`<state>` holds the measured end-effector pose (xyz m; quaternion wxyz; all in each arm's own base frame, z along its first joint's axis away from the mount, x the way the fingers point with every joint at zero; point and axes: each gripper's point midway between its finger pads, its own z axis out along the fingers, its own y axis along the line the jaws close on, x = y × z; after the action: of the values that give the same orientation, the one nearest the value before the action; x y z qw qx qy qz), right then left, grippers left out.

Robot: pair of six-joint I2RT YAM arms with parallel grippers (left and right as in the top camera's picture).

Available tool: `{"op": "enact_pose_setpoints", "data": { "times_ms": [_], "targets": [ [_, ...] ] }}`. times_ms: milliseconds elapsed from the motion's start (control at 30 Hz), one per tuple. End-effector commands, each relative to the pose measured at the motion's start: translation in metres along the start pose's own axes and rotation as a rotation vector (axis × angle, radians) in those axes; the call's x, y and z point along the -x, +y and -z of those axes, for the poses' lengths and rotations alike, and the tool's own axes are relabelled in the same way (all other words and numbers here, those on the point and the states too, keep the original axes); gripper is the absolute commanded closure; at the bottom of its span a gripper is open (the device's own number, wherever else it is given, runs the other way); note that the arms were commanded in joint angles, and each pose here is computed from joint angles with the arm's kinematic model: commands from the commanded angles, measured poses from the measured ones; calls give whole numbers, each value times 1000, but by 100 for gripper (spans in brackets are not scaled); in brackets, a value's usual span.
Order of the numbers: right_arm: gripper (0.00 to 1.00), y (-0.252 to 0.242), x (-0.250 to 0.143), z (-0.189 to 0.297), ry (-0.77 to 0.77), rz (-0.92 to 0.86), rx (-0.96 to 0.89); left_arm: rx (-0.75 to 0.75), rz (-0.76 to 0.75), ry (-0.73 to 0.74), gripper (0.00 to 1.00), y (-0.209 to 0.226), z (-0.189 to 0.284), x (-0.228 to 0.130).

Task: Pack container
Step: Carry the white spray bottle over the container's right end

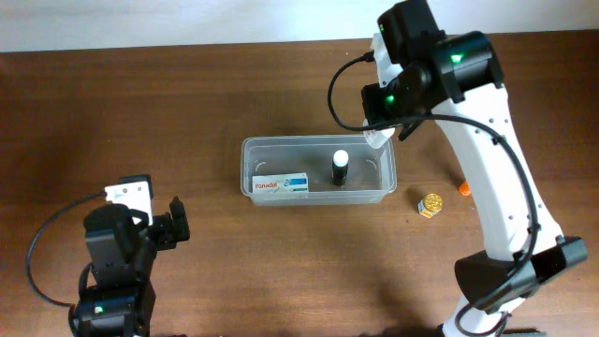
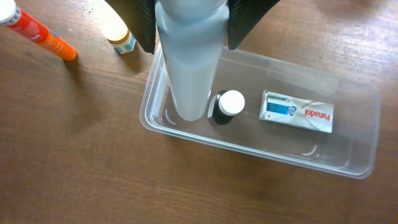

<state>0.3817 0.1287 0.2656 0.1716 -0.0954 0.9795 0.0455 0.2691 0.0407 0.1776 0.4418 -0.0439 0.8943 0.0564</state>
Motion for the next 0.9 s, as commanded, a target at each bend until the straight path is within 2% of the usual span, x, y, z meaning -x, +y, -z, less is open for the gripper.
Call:
{"op": "enact_pose_setpoints", "data": {
  "times_ms": [0, 433, 867],
  "targets": [
    [77, -3, 4, -5, -1, -34, -34, 6, -21, 1, 1, 1, 0, 0],
    [78, -7, -15, -56, 108, -45, -52, 6, -21, 1, 1, 1, 0, 0],
    [78, -9, -32, -107, 150, -67, -60, 6, -21, 1, 1, 1, 0, 0]
  ]
}}
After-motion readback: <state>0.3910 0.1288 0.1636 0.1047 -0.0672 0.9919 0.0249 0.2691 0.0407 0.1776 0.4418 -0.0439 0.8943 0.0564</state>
